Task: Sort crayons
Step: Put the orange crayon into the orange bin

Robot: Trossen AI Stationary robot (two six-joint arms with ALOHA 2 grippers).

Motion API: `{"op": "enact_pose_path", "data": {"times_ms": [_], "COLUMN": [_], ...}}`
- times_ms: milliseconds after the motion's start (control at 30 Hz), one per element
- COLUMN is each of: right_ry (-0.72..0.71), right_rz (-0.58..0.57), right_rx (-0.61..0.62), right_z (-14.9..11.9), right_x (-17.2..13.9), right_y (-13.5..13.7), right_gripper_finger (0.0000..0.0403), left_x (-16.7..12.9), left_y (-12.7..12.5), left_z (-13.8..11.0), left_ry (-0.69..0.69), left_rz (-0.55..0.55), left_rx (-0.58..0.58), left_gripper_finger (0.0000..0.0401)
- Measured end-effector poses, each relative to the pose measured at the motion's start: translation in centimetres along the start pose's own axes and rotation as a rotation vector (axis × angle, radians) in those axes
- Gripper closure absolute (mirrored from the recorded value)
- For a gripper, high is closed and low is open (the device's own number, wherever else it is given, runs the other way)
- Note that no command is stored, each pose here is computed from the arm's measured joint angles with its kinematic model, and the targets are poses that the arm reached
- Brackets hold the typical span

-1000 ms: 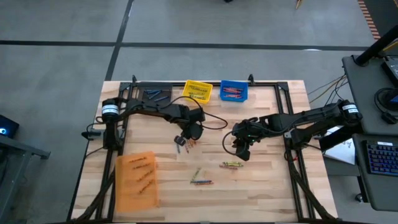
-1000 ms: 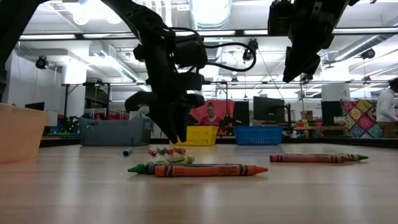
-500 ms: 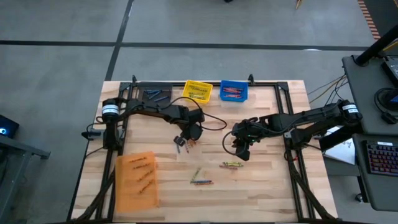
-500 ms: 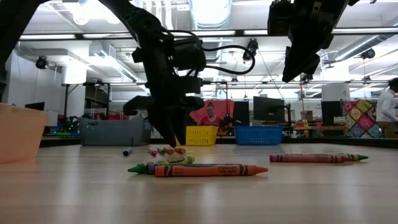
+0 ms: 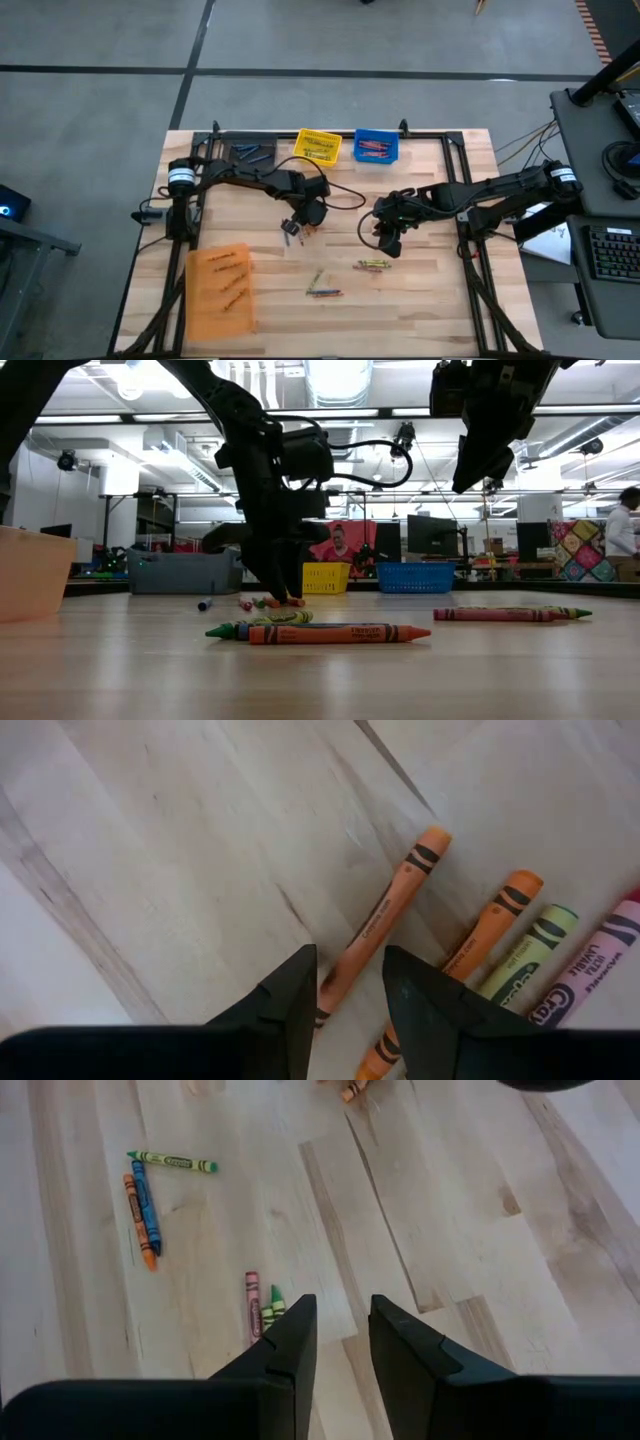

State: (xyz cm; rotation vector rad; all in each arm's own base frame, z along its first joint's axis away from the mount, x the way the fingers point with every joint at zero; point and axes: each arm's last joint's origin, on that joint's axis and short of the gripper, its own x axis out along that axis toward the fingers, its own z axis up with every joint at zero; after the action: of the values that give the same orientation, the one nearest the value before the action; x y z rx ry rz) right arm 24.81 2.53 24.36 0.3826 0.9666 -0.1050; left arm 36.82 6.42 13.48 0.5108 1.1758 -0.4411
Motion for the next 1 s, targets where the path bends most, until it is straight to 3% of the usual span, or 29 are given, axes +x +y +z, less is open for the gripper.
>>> {"op": "enact_pose_path", "data": {"times_ms": [167, 433, 700, 1000], "right_ry": [0.0, -0.001, -0.027, -0.211], "right_rz": [0.0, -0.002, -0.057, -0.273], "right_rx": [0.0, -0.004, -0.012, -0.024], "right_z": [0.0, 0.0, 0.1, 0.8], "right_x": [0.0, 0.0, 0.0, 0.2], "right_y": [0.0, 0.0, -0.2, -0.7], "right_gripper_finger": [0.0319, 0.0319, 0.0319, 0.0332], "left_x": [0.0, 0.0, -0.7, -6.0], "left_y": [0.2, 0.4, 0.9, 0.6], "left_z": [-0.1, -0.2, 0.2, 1.6], "left_ry": [-0.001, -0.007, -0.045, -0.179], "left_rz": [0.002, 0.011, 0.075, 0.152], "left_rx": [-0.006, -0.014, -0.081, -0.237], "left_gripper_finger": [0.0311, 0.0392, 0.0399, 0.04]}}
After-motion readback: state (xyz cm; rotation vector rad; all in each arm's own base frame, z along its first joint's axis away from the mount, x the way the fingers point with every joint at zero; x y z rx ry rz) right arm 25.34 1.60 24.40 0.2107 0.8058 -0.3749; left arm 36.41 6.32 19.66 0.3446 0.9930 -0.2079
